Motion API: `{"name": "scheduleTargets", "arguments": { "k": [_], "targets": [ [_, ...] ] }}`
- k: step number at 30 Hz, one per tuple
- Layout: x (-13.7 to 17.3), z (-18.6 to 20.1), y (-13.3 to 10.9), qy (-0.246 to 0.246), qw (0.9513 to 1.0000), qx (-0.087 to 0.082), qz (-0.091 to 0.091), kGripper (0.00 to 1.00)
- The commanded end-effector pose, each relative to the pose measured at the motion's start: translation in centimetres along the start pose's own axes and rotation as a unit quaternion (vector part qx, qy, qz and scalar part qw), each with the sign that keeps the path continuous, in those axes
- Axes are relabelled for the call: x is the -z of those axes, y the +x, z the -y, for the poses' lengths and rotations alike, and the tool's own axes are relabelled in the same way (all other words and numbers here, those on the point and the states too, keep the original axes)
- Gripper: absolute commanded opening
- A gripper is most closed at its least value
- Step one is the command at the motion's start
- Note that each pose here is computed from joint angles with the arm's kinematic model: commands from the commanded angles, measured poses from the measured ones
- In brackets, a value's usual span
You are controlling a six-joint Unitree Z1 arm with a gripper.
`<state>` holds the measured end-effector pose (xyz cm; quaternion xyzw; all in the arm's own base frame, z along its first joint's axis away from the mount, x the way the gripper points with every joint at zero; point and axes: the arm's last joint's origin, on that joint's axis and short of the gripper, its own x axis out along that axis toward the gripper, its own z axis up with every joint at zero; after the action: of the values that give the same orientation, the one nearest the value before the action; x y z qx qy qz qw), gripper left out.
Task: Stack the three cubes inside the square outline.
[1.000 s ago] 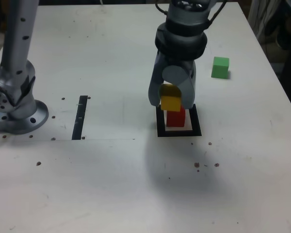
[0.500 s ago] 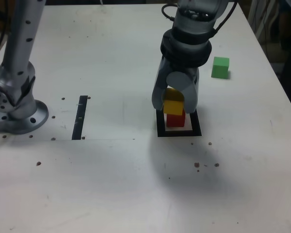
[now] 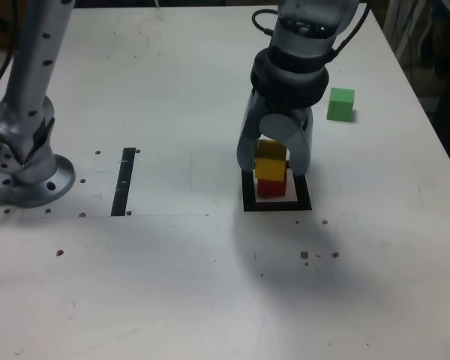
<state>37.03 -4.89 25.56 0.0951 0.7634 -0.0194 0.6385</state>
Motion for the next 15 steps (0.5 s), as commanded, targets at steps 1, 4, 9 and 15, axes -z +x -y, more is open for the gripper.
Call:
{"name": "scheduleTargets", "arguments": {
  "k": [1, 4, 9, 15],
  "targets": [
    [-0.1, -0.2, 0.0, -0.005, 1.0, -0.008, -0.002, 0.91],
    [0.0, -0.5, -0.1, -0.008, 0.9998, -0.019, -0.003, 0.94],
    [1.1, -1.1, -1.7, -0.009, 0.9986, -0.052, 0.004, 0.98],
    [2.2, -3.8, -4.8, 0.03, 0.9947, -0.094, 0.028, 0.99]
  ]
}}
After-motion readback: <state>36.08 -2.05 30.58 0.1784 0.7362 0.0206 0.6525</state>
